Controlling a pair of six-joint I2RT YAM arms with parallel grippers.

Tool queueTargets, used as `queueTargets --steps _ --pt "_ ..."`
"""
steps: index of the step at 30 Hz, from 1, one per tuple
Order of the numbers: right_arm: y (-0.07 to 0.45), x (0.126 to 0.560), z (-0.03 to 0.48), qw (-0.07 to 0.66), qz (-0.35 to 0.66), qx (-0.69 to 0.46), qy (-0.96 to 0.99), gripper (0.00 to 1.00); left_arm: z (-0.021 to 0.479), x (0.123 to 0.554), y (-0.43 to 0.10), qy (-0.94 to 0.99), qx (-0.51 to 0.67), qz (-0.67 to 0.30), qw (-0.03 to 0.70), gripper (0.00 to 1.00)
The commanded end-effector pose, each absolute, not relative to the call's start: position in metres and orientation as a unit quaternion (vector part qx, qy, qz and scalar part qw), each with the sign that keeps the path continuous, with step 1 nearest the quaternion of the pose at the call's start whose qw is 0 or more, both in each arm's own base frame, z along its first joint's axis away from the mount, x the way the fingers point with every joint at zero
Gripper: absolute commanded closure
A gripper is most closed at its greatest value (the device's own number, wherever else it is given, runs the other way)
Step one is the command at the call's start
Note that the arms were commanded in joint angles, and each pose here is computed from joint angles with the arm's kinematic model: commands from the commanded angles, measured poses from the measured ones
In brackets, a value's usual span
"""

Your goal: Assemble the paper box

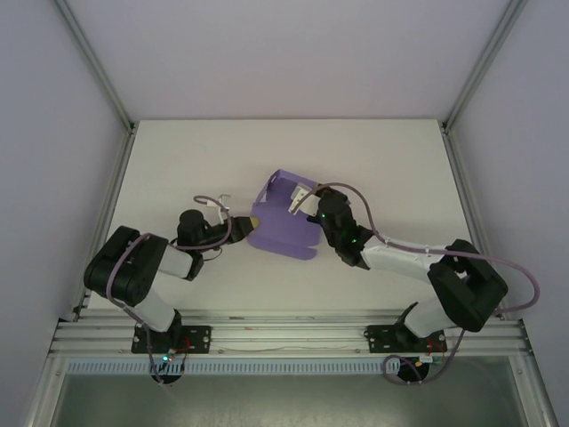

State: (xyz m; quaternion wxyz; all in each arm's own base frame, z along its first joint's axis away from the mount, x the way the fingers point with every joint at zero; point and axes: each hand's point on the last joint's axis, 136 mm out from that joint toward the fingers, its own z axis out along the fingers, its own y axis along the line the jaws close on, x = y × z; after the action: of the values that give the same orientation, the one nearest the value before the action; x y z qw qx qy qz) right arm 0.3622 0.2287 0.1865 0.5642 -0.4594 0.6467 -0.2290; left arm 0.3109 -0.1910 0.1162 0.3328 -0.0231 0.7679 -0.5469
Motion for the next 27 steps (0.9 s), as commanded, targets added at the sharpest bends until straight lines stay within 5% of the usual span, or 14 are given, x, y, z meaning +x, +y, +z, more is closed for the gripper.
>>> queueTargets --steps 1,3,5,9,15,20,27 --pt "0.234 0.358 0.185 0.567 -0.212 -0.466 0.646 1.0 0.114 0.319 -0.187 0.8 -0.007 -0.495 0.338 0.92" --pt "0.235 0.358 0.182 0.561 -0.214 -0.474 0.644 1.0 0.106 0.32 -0.177 0.827 -0.012 -0.445 0.343 0.72" --pt "0.235 0.358 0.179 0.557 -0.215 -0.478 0.644 1.0 0.102 0.319 -0.166 0.846 -0.019 -0.404 0.349 0.7" --pt "0.239 0.361 0.172 0.55 -0.214 -0.485 0.645 1.0 0.092 0.319 -0.131 0.886 -0.061 -0.295 0.354 0.34" --pt "0.244 0.364 0.163 0.526 -0.239 -0.513 0.635 1.0 0.107 0.328 -0.096 0.895 -0.107 -0.202 0.382 0.18" --pt "0.255 0.369 0.157 0.516 -0.268 -0.53 0.617 1.0 0.114 0.349 -0.099 0.895 -0.086 -0.189 0.396 0.17" --pt "0.265 0.371 0.161 0.519 -0.251 -0.529 0.623 1.0 0.113 0.362 -0.159 0.89 0.057 -0.22 0.395 0.29"
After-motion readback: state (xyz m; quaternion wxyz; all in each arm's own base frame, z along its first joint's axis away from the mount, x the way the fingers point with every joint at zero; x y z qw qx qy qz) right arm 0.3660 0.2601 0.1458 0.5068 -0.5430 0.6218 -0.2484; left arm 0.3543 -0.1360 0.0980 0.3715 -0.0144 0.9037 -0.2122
